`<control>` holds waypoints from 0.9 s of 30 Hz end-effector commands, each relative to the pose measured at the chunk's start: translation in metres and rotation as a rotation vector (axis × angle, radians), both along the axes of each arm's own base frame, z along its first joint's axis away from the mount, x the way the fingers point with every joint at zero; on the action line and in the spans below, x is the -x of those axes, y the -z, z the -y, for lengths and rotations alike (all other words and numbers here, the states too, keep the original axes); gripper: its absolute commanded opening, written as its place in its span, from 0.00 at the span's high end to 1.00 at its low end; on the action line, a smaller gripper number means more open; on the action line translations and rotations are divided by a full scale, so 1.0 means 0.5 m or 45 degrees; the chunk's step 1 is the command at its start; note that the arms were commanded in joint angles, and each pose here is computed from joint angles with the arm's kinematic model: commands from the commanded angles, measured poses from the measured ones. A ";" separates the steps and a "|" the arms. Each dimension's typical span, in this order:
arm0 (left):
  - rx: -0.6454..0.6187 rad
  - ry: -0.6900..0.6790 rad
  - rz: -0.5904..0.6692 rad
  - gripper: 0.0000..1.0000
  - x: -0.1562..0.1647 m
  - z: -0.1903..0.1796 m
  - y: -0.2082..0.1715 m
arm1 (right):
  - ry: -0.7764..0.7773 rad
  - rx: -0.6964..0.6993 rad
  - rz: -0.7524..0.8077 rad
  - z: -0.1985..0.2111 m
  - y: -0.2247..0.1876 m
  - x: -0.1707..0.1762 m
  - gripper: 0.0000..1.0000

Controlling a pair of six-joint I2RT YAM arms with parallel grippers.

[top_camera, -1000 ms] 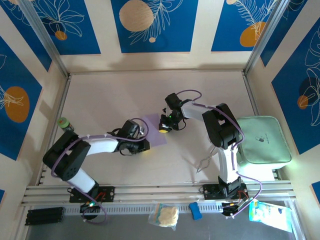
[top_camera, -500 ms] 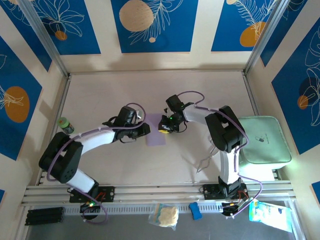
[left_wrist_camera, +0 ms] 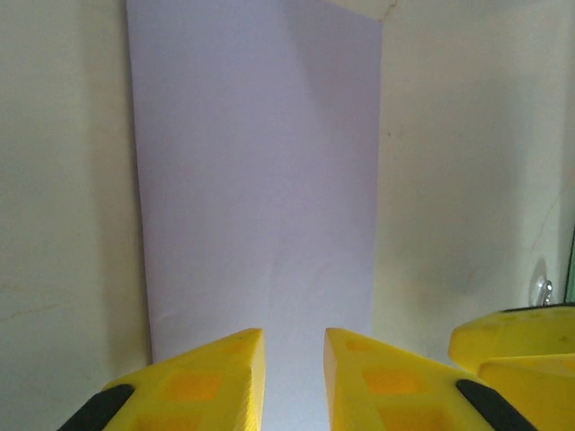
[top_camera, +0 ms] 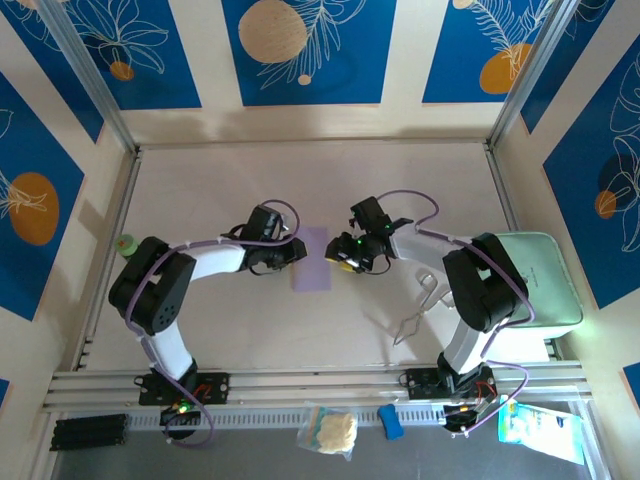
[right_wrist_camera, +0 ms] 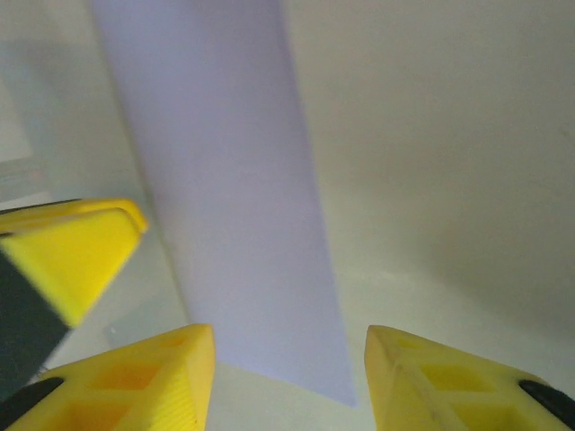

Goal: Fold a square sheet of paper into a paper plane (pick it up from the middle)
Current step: First fold the square sheet of paper in half at the center of the table, then fold the triangle a second time at the center of the table.

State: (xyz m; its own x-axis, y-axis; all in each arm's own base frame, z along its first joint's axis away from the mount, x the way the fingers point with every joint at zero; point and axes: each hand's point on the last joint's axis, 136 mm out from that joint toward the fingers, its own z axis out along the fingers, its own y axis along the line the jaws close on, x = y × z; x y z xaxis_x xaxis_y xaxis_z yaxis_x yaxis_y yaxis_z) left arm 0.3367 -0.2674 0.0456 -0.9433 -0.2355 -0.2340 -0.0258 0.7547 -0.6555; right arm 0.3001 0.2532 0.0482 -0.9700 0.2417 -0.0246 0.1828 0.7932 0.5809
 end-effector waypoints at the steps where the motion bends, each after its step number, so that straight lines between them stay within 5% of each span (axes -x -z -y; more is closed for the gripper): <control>1: -0.037 -0.030 -0.009 0.76 -0.022 -0.010 0.007 | 0.066 -0.036 -0.015 0.000 -0.003 0.005 0.52; 27: -0.161 -0.156 -0.213 0.79 0.024 -0.060 0.105 | -0.011 -0.023 -0.128 -0.036 0.052 0.070 0.59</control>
State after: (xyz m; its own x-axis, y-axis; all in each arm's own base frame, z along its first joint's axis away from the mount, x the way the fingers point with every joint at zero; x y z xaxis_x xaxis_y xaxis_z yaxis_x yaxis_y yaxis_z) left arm 0.3430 -0.2583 0.0223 -0.9356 -0.3037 -0.1800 -0.1328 0.7752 -0.6176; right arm 0.2779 0.2703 0.0328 -0.9674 0.2515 0.0308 0.2206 0.7764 0.5904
